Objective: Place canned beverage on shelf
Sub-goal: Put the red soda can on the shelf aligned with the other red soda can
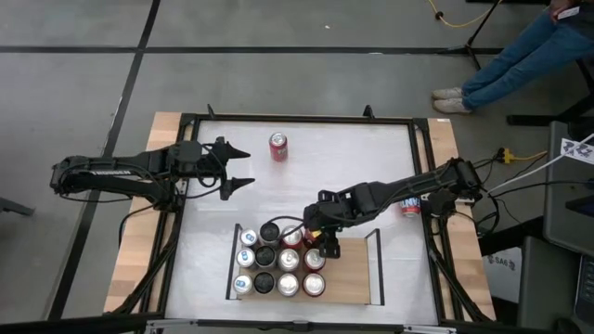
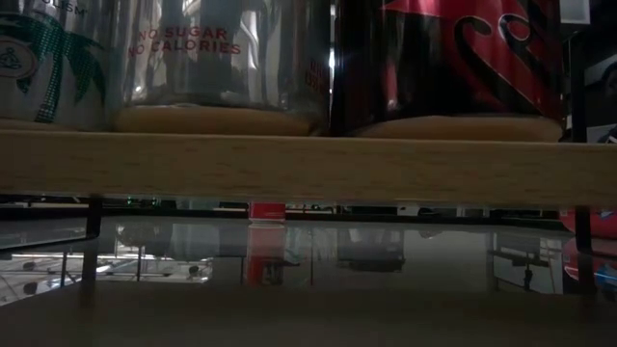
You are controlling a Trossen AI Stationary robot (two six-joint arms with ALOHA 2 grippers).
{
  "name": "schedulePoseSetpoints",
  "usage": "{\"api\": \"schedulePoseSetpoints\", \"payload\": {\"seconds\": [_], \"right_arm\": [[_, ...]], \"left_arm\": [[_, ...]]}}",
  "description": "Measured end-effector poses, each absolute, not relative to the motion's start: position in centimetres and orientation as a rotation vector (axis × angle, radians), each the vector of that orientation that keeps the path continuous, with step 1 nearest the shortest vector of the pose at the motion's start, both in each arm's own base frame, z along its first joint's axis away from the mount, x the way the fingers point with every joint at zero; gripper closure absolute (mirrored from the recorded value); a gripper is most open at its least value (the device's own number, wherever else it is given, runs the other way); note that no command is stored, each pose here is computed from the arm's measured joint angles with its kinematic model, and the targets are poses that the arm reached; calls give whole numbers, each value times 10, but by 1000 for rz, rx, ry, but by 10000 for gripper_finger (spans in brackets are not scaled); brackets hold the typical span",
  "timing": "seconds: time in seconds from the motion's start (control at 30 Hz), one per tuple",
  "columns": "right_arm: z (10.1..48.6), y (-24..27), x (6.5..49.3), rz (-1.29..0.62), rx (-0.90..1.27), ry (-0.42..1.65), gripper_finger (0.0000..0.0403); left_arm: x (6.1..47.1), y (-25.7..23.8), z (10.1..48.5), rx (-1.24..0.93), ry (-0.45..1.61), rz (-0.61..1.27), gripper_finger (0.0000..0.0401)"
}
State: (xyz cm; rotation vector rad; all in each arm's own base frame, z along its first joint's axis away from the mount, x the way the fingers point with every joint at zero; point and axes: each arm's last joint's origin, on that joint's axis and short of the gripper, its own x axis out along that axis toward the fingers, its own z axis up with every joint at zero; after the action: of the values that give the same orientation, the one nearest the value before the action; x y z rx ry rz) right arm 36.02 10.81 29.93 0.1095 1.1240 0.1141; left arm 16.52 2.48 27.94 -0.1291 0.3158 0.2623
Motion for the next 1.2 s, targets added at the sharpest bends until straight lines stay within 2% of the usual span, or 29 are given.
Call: {"api": "schedulePoseSetpoints", "payload": {"seconds": [1.2], "right_arm": [[297, 109, 361, 154, 126, 1141, 116]], "left_arm": [[165, 24, 279, -134, 317, 236, 12]]}}
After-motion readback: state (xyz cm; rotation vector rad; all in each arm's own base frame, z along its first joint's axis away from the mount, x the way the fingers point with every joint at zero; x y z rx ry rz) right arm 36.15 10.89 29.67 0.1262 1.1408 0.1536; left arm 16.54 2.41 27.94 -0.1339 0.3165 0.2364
